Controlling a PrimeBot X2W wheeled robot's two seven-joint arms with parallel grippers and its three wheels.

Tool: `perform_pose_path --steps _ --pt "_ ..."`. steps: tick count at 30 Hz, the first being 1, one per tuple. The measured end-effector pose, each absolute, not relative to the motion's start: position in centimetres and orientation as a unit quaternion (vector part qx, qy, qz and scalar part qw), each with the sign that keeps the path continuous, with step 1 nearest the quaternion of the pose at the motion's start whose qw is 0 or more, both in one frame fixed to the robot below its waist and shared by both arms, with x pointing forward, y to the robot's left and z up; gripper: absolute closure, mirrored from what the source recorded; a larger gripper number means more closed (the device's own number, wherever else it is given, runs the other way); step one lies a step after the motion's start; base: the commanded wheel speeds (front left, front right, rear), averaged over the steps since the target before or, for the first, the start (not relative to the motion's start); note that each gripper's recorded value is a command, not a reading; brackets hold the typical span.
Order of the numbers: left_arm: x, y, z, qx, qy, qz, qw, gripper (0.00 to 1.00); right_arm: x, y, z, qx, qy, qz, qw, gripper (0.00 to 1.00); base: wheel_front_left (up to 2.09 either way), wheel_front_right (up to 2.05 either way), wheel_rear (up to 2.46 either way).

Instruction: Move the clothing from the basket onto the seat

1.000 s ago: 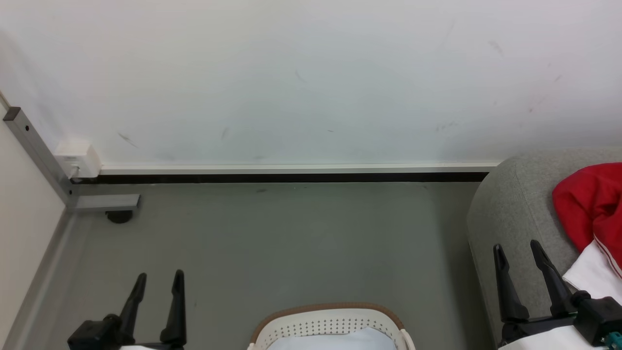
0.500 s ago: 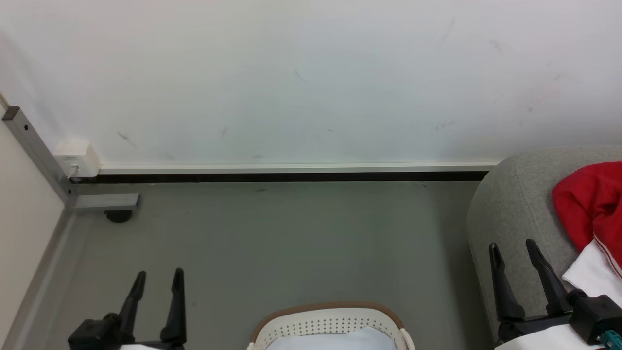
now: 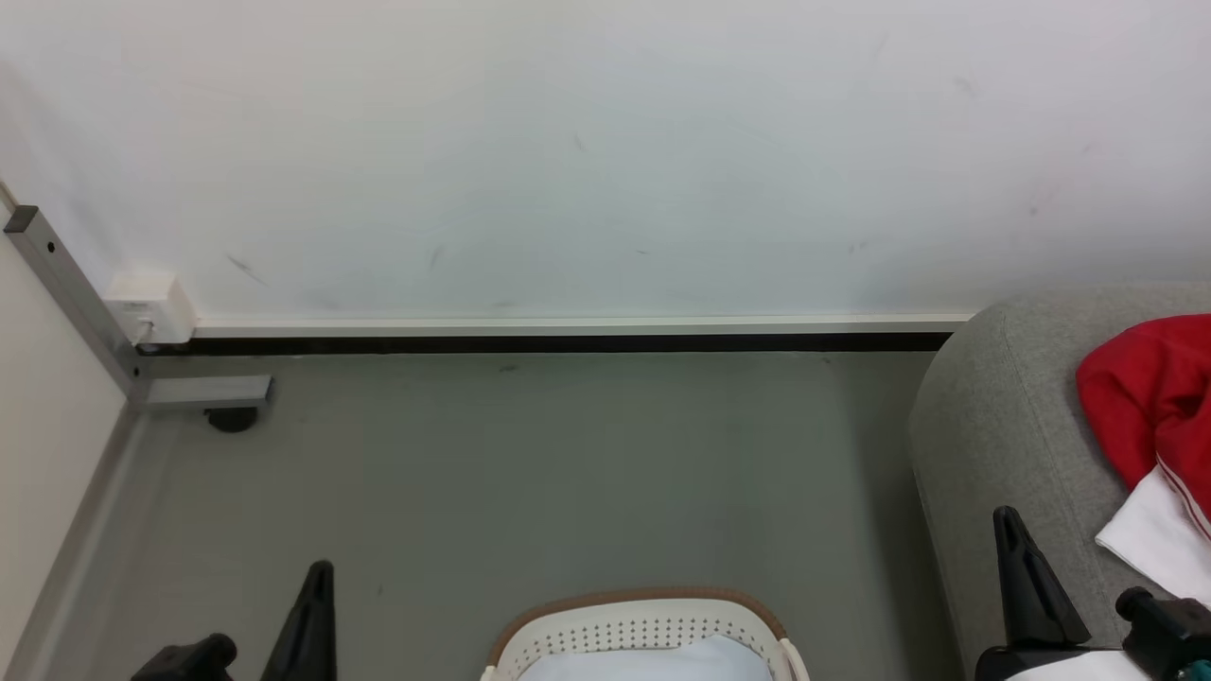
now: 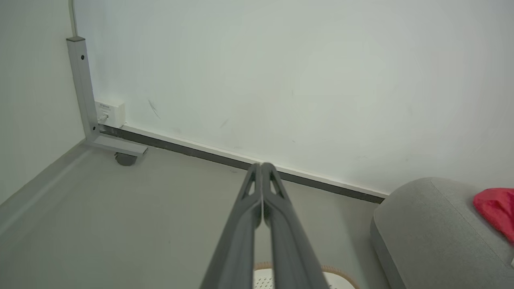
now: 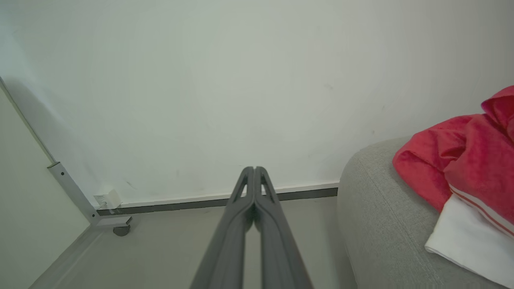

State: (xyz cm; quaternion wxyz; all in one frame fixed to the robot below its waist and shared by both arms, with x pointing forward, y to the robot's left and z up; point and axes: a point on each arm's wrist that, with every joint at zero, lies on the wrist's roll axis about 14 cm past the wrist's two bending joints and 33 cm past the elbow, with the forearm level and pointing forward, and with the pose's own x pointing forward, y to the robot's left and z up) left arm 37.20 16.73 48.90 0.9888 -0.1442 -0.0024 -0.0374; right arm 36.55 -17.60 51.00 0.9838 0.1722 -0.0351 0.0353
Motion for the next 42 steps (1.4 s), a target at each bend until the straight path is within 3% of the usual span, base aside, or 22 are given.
perform_pose_path --steps 42 --pt "38.0 18.7 48.8 -0.439 0.021 0.015 0.898 1.00 37.4 -19.7 49.9 0.452 0.001 -0.016 0.892 1.00 0.00 0.00 0.00"
